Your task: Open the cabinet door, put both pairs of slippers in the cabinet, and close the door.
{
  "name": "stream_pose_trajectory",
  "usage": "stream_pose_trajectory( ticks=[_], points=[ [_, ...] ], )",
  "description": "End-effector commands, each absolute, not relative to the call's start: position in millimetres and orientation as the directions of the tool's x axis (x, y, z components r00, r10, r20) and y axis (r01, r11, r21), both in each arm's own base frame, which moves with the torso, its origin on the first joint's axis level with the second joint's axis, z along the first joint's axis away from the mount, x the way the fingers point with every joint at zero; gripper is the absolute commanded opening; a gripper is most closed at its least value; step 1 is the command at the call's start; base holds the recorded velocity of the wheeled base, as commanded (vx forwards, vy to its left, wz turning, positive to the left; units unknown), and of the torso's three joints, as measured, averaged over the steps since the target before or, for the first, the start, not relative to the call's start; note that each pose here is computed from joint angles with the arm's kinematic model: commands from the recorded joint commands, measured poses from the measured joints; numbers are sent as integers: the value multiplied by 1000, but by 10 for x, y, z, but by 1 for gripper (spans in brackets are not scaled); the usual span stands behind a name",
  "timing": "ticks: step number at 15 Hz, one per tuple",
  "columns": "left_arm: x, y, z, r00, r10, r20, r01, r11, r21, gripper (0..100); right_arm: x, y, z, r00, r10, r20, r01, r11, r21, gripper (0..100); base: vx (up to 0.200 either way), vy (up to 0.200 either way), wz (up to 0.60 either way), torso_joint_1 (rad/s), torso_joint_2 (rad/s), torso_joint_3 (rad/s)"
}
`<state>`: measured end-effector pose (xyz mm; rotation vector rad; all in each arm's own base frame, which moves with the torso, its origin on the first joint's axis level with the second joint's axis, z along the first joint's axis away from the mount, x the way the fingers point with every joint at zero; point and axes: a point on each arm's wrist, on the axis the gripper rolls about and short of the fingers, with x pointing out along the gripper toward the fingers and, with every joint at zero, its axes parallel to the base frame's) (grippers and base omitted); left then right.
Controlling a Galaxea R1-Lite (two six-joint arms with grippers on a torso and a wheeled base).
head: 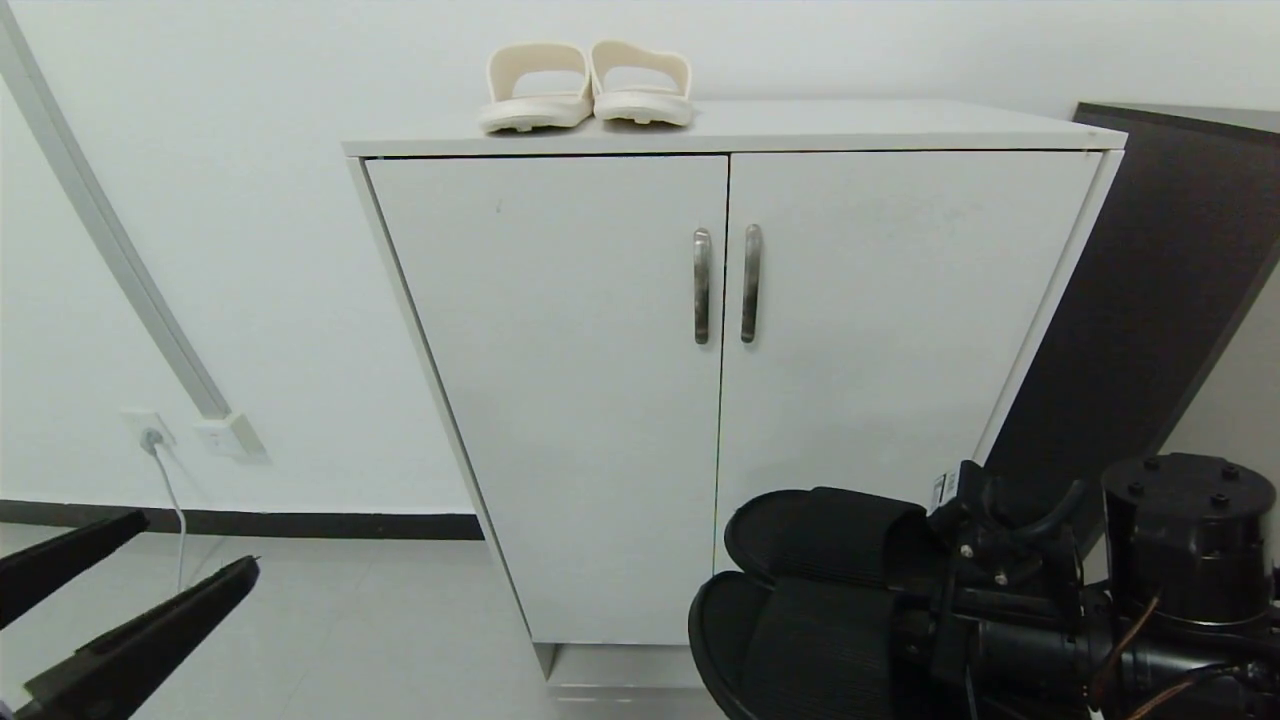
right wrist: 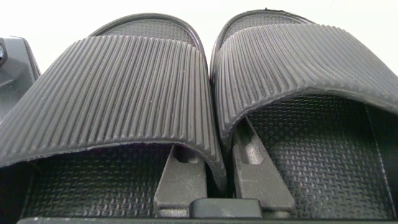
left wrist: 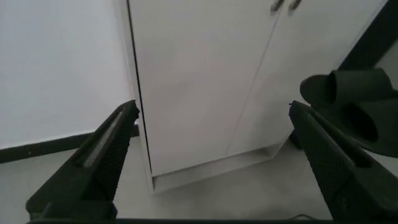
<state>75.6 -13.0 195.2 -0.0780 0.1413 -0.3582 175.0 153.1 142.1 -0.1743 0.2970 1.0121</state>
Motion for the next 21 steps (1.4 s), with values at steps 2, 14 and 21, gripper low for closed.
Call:
stream_pose_trajectory(
  ticks=[2,14,21],
  points=[
    [1138,-317,2115,863,-473,-175,468,881,-72,100,1751,1536,1428,494,809,-318,-855,519,-8,0,0,0,0,0,0,0],
    [2121,-1499,2649,583,-812,-10,788,569,-238,100,1866,1586,1336,581,720,-380,-786,618,-31,0,0,0,0,0,0,0],
    [2544,-1948,2702,390,-921,14,871,363,-331,100,1877,1595,1305,578,717,-390,-786,617,-31,0,0,0,0,0,0,0]
  ],
)
